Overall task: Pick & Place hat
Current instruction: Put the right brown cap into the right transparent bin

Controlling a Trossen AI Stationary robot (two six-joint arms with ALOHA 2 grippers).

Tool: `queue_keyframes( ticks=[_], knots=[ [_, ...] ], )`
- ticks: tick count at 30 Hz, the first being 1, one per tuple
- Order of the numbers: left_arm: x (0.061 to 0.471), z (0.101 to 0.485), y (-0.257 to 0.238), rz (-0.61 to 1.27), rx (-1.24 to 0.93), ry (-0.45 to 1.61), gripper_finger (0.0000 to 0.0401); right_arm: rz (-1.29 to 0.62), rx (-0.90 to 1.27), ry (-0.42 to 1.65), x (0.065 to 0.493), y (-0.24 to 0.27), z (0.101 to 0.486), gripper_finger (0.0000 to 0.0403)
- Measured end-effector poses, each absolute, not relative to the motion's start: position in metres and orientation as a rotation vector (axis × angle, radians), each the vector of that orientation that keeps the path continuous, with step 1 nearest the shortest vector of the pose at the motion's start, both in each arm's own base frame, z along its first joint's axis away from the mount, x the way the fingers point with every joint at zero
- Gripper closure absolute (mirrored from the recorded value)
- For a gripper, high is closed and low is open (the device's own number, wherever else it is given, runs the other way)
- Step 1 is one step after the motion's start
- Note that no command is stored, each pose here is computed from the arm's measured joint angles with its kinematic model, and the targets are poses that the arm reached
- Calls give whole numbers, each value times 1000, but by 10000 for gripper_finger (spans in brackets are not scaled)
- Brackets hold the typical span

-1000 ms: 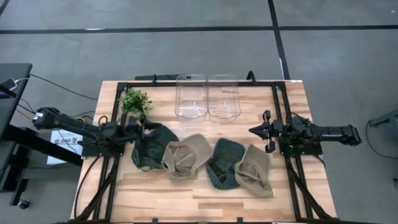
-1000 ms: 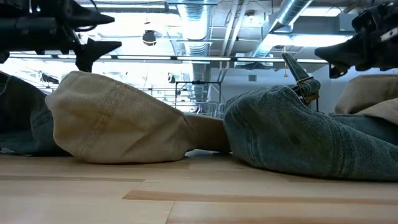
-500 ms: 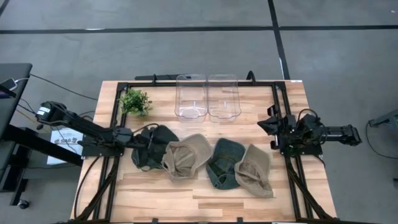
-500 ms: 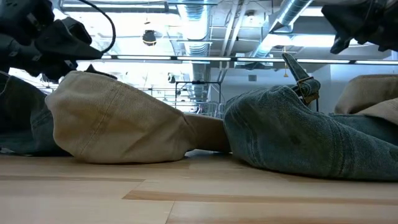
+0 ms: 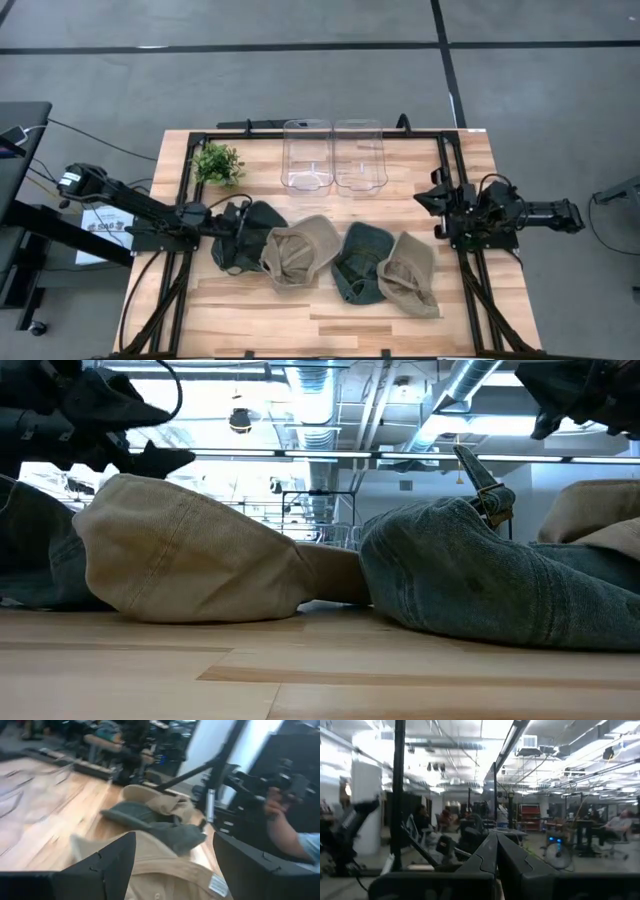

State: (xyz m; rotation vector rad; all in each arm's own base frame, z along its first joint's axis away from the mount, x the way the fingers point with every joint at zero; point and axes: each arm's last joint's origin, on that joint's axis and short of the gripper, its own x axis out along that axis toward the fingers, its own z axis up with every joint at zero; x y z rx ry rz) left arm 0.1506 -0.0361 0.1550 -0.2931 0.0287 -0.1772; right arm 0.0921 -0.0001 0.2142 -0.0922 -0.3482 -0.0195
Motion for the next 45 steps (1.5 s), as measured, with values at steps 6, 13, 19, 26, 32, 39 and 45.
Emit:
queue_keyframes(
  ticks=[6, 13, 19, 26, 32, 39, 45],
  knots=[
    [152, 164, -31, -204, -279, -55, 137, -46, -66, -121, 111, -4, 232, 403],
    [166, 193, -34, -373, -332, -116, 137, -55, 69, 264, 146, -8, 242, 403],
    [174, 215, -37, -438, -230, -194, 137, 3, -19, 480, 167, -4, 273, 402],
    [178, 221, -29, -395, -224, -216, 137, 33, -80, 746, 181, -5, 308, 348],
    [179, 221, -23, -358, -252, -216, 137, 76, -114, 952, 189, -3, 304, 299],
    [181, 226, -10, -270, -132, -258, 137, 92, -87, 1172, 195, -2, 279, 293],
    [181, 226, -9, -278, -207, -248, 137, 85, -8, 1241, 211, 1, 264, 304]
  ],
)
